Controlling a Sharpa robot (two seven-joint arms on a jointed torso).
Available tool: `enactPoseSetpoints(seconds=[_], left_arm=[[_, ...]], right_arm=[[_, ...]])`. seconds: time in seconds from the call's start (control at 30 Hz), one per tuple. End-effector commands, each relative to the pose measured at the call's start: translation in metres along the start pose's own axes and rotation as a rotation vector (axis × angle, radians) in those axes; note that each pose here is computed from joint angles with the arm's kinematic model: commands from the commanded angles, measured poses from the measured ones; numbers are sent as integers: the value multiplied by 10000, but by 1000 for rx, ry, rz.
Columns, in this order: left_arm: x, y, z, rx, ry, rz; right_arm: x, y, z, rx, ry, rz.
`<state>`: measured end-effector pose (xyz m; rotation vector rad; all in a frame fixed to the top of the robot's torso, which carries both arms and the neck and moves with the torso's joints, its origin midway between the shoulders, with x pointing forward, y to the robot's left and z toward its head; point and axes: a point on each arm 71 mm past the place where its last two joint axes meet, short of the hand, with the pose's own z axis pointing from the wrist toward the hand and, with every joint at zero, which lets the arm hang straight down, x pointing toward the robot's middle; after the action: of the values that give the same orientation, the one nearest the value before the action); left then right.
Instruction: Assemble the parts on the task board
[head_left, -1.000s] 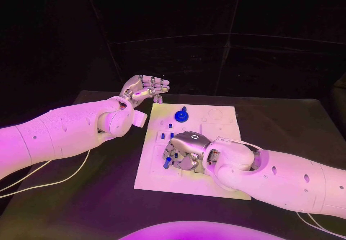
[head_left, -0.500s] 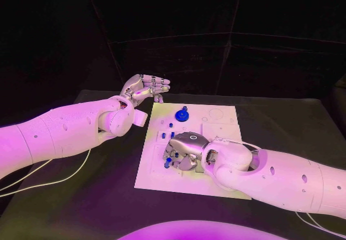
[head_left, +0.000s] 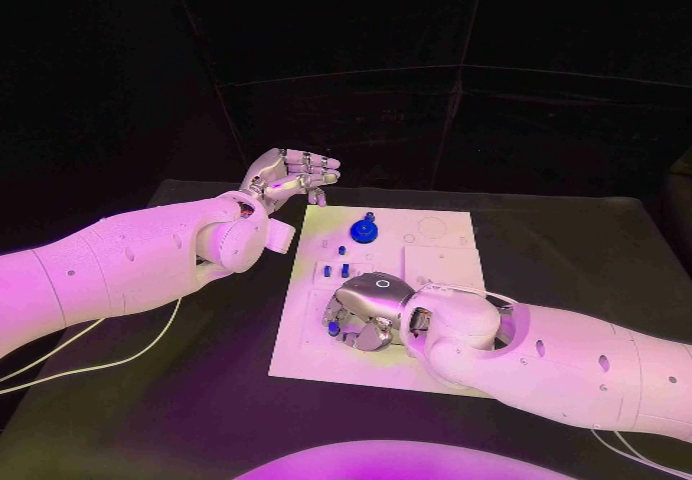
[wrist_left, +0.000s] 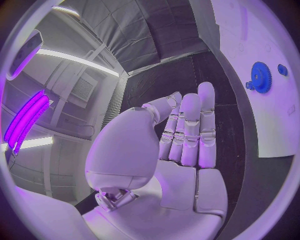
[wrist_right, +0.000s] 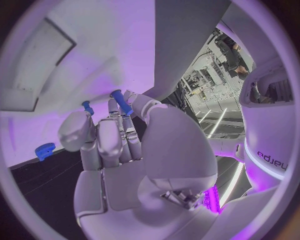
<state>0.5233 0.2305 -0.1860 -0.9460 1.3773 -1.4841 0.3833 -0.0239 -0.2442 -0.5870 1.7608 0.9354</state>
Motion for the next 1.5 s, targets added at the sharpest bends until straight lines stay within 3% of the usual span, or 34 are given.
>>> enactPoseSetpoints(seconds=[0.03,0.3,0.57,0.7,0.83,0.93,1.1,1.3,1.5], left_arm=[[9,-14,5,4,11,-7],[7,-12,4,2,13,-8],[4,-9,4,-1,14,-8],[0,-9,1,-2,14,-8],[-12,-7,-4,-4,12,-7],[-21,-6,-9,-5,10,-6],[-31,-4,-16,-7,9,-5],[-33,-4,-25,-9,7,-5],[-20,-9,-38,-9,12,-7]], right_arm=[[-10,0,-5,-6,-12,8],[-45,-13,-15,-7,-63,19],[-125,-35,-73,-35,-173,85],[-172,-54,-177,-49,-224,109],[-251,-145,-411,-25,-264,136],[-380,-295,-622,42,-296,206],[-511,-616,-998,224,-320,371],[-497,-944,-1358,436,-270,397],[-427,-1078,-1559,561,-215,350]])
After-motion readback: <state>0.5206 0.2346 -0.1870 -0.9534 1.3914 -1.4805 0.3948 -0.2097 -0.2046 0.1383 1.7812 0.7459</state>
